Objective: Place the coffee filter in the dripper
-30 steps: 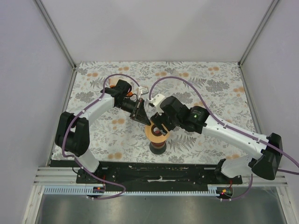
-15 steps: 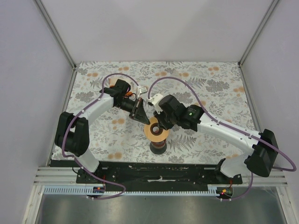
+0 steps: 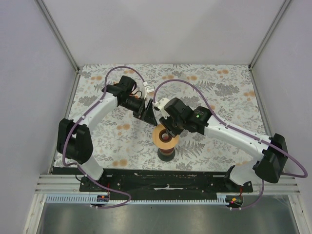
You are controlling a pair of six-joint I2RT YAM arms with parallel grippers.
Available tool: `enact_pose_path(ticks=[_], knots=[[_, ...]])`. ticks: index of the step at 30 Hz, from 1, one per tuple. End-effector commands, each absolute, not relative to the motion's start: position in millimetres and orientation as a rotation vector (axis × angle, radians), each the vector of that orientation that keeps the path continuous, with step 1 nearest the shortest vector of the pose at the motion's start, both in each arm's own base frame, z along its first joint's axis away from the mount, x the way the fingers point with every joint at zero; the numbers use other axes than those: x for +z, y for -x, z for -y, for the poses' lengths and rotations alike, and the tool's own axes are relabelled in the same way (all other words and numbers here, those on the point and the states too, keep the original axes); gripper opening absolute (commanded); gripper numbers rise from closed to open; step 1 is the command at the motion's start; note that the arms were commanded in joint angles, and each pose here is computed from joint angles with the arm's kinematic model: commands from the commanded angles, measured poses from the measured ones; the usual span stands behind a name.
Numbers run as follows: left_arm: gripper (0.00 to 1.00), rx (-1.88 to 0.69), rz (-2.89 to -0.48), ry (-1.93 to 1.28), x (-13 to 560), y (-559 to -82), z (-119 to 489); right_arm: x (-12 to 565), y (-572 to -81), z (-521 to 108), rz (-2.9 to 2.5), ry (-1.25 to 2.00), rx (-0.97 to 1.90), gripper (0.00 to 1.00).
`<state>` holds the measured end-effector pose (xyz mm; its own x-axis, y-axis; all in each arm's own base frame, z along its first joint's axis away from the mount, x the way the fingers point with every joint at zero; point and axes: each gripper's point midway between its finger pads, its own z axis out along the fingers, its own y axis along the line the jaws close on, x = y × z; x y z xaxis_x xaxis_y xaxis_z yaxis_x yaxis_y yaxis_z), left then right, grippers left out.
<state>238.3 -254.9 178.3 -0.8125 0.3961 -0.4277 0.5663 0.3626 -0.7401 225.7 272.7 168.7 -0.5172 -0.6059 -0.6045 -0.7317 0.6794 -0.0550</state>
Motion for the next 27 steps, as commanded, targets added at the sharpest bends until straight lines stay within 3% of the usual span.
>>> enact_pose_path(ticks=[1, 8, 16, 27], knots=[[0.88, -1.12, -2.342, -0.967, 200.9, -261.6, 239.4, 195.0, -222.8, -277.6, -2.268, 1.026, 0.33, 0.0], [0.91, -0.7, -2.298, -0.893, 217.1, -302.0, 204.5, 198.9, -212.2, -276.5, -2.278, 1.1, 0.359, 0.0], [0.93, -0.539, -2.268, -0.82, 233.3, -321.5, 177.5, 189.8, -196.0, -278.1, -2.321, 1.173, 0.42, 0.0], [0.93, -0.541, -2.299, -0.808, 219.3, -321.2, 170.9, 151.4, -203.8, -279.3, -2.376, 1.244, 0.323, 0.01]])
